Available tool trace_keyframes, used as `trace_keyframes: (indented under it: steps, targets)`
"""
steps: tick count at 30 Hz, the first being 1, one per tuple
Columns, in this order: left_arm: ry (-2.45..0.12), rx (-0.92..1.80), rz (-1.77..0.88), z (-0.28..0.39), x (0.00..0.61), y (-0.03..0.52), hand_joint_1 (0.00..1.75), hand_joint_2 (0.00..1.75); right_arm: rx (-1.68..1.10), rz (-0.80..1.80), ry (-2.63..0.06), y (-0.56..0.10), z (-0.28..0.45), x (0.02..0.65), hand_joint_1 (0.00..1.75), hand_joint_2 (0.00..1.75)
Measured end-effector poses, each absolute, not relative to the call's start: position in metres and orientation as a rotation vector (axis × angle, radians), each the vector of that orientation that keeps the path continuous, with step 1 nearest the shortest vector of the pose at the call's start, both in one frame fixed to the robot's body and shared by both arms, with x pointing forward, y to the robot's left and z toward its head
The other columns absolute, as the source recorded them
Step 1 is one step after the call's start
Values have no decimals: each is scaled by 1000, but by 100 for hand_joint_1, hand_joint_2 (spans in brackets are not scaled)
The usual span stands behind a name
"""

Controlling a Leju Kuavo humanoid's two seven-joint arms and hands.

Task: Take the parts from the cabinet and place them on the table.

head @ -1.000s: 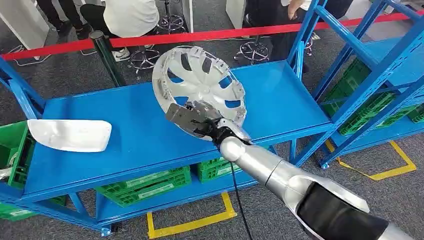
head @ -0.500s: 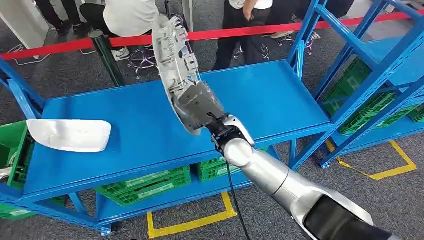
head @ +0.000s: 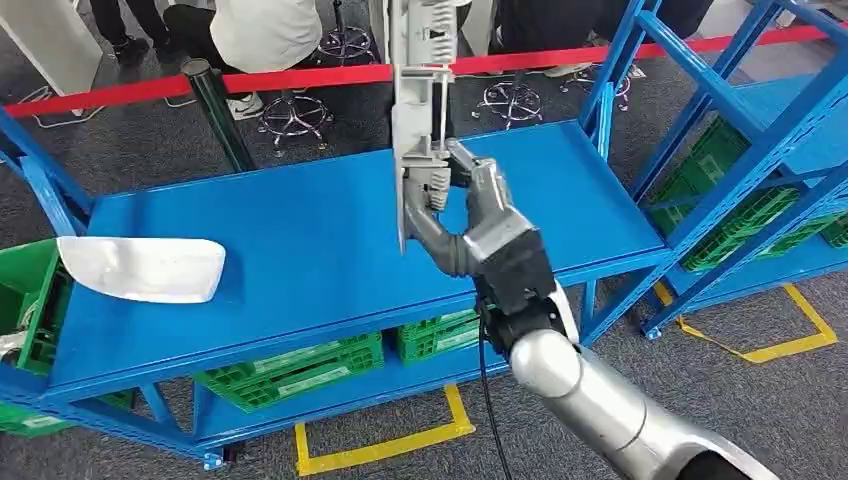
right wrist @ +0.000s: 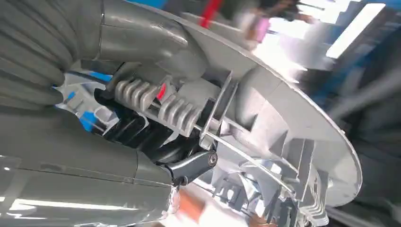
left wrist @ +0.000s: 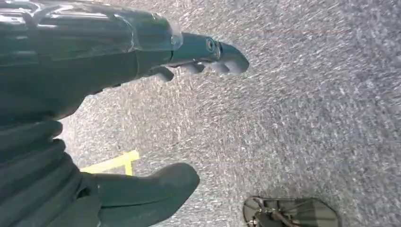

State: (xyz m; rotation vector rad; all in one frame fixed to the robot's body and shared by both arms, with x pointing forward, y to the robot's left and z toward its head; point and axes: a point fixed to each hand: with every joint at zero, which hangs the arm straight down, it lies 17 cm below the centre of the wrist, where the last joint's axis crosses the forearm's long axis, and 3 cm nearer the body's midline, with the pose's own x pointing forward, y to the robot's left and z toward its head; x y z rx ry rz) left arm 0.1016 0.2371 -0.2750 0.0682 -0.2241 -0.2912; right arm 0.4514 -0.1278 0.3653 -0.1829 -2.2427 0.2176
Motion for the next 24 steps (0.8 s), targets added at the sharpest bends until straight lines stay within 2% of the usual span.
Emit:
trace_keyframes:
  steps: [8,17,24]
  targets:
    - [-208,72,-280,-276,98,246,0,175,226,40,-2358,-149,395,365,175,175]
    - [-209,83,-273,-277,98,254,0,175,354,-37,-2419,-168,420,322,175,175]
    - [-309,117,-205,-273,118,273,0,175,479,-37,-2423,-164,420,302,175,175]
